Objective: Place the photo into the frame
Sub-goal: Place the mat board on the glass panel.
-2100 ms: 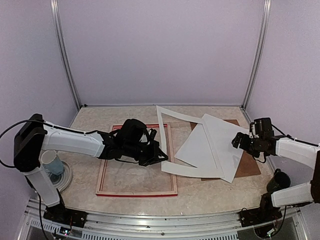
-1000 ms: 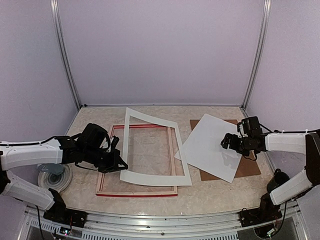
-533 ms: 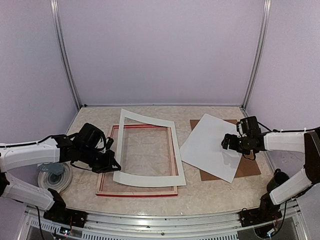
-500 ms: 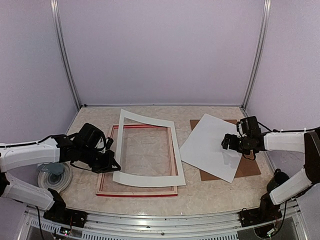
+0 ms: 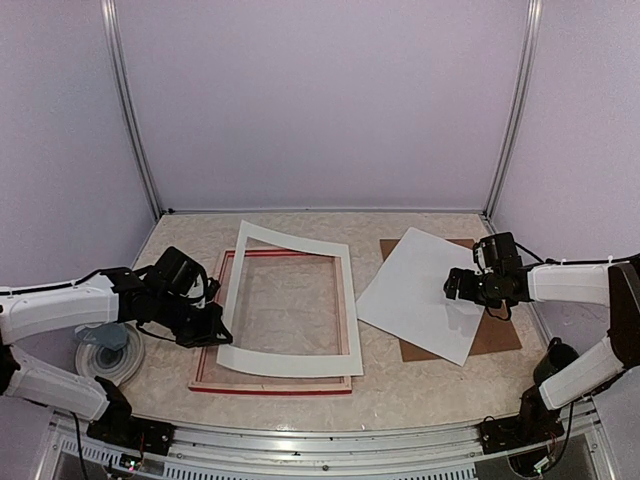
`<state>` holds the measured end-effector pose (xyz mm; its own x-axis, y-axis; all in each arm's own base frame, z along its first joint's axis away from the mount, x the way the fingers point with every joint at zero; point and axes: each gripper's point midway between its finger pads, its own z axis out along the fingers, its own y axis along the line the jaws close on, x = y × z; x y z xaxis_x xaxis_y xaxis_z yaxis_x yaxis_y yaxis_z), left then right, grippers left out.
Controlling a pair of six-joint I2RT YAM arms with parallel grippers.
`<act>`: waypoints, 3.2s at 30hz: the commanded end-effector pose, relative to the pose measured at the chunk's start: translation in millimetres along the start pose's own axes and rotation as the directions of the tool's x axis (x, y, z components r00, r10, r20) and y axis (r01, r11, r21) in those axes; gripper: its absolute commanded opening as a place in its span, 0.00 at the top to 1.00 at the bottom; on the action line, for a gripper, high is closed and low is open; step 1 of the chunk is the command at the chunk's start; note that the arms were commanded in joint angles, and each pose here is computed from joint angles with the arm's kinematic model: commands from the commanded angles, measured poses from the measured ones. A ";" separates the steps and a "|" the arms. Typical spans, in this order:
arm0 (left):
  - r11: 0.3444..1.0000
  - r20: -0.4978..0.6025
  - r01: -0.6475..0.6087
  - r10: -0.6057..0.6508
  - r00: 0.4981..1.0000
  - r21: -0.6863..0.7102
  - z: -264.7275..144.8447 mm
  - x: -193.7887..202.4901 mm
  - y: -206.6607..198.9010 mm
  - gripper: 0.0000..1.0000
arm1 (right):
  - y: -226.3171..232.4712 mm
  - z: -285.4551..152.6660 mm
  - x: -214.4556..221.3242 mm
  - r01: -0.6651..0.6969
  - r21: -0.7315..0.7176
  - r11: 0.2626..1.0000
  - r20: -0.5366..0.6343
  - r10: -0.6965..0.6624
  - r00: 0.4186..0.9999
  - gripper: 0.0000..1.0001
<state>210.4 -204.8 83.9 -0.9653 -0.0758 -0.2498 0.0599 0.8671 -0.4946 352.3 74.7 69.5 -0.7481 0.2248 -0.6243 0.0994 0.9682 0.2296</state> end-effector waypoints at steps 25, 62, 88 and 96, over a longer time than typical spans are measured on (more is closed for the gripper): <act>0.970 0.163 -0.012 -0.028 0.986 0.243 -57.4 -44.4 -63.1 0.97 | 54.0 -5.9 -9.8 0.109 -0.143 0.984 0.021 -0.107 0.994 0.01; 0.968 -0.132 -0.049 0.016 0.991 -0.248 -34.8 -16.9 46.3 0.94 | 57.8 -2.3 0.0 0.161 -0.140 0.977 0.008 -0.161 0.987 0.01; 0.992 -0.153 -0.034 0.015 0.988 -0.125 -42.9 -17.2 23.6 0.94 | 56.2 -0.8 1.6 0.162 -0.133 0.978 0.001 -0.164 0.987 0.01; 0.990 -0.155 -0.025 0.003 0.988 -0.140 -44.2 -13.6 27.3 0.94 | 55.6 -0.5 2.9 0.164 -0.133 0.977 -0.001 -0.166 0.986 0.01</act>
<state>214.1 -160.0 101.2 -0.9948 0.0083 -0.1014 0.0443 0.9323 -0.3591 354.3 127.3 79.4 -0.7624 0.0756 -0.6426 -0.1009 0.9671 0.2335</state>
